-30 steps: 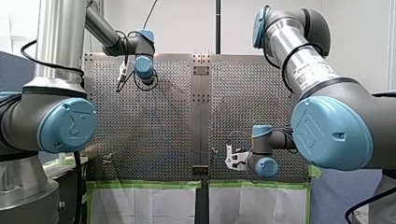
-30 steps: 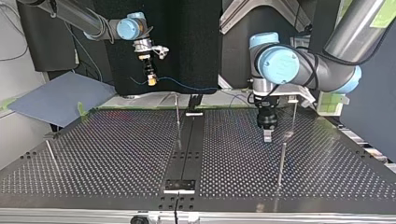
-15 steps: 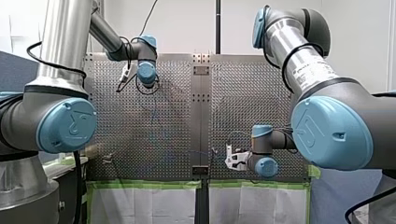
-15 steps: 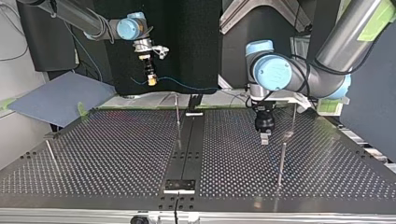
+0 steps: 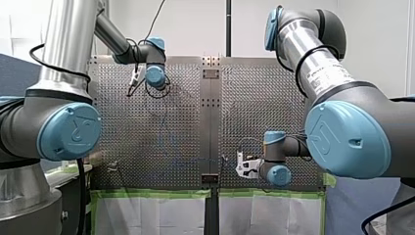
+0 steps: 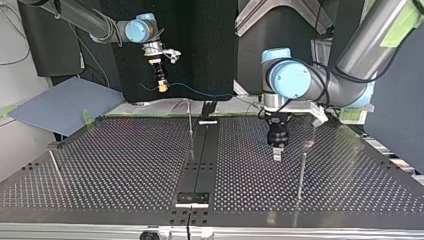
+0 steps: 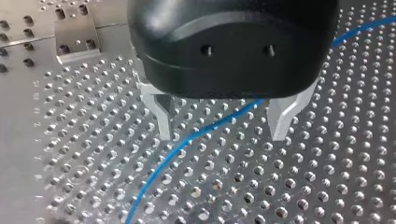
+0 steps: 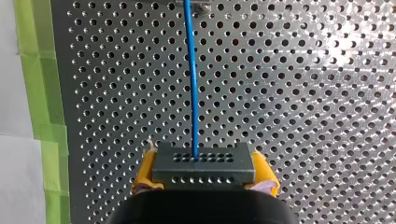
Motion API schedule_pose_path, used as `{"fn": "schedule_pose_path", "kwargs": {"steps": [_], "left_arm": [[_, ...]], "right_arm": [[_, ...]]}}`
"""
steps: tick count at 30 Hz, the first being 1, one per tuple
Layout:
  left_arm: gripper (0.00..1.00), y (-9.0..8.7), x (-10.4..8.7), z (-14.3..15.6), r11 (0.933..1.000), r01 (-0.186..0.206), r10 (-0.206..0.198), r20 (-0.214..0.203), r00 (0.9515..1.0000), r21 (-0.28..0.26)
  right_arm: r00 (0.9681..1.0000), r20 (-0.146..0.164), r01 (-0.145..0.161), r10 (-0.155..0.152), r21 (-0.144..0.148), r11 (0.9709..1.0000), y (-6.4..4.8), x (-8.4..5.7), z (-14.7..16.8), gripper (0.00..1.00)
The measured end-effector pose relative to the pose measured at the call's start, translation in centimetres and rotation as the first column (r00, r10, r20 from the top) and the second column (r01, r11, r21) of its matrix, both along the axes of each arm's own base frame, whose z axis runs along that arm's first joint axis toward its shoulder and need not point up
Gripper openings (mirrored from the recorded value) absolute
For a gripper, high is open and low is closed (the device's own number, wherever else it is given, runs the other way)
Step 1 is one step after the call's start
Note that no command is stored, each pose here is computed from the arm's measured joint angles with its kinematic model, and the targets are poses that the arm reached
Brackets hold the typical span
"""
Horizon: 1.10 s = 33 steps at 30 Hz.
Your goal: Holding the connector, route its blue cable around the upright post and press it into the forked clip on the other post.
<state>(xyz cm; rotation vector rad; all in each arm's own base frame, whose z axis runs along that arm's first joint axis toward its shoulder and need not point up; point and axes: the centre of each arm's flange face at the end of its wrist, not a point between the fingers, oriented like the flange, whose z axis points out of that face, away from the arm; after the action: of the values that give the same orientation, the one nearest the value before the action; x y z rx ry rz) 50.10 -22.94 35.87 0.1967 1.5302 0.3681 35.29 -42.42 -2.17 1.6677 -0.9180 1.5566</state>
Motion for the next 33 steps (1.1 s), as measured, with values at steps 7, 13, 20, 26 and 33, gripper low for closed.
{"fn": "schedule_pose_path", "kwargs": {"steps": [7,13,20,26,33], "left_arm": [[0.98,0.1,1.6,0.3,0.9994,-0.035,0.035,0.007,0.9994,-0.005],[0.98,0.0,2.3,2.1,0.9979,-0.062,0.063,0.035,0.9974,-0.016],[0.98,-0.3,2.7,2.6,0.9981,-0.059,0.06,0.042,0.9973,-0.018],[0.98,-0.5,3.1,1.9,0.9986,-0.052,0.053,0.032,0.9981,-0.013],[0.98,-0.3,3.6,1.9,0.9983,-0.056,0.057,0.034,0.9978,-0.016]], "right_arm": [[1.0,0.004,-0.002,0.002,-0.005,1.0,0.0,0.1,0.0,0.0],[0.9999,0.009,-0.009,0.009,-0.007,0.9999,0.0,0.2,0.1,0.0],[0.9999,0.012,-0.01,0.01,-0.01,0.9999,0.0,0.3,0.1,0.0],[0.9999,0.014,-0.01,0.01,-0.011,0.9999,0.0,0.3,0.2,0.0],[0.9999,0.013,-0.01,0.01,-0.01,0.9999,0.0,0.3,0.1,0.0]]}}
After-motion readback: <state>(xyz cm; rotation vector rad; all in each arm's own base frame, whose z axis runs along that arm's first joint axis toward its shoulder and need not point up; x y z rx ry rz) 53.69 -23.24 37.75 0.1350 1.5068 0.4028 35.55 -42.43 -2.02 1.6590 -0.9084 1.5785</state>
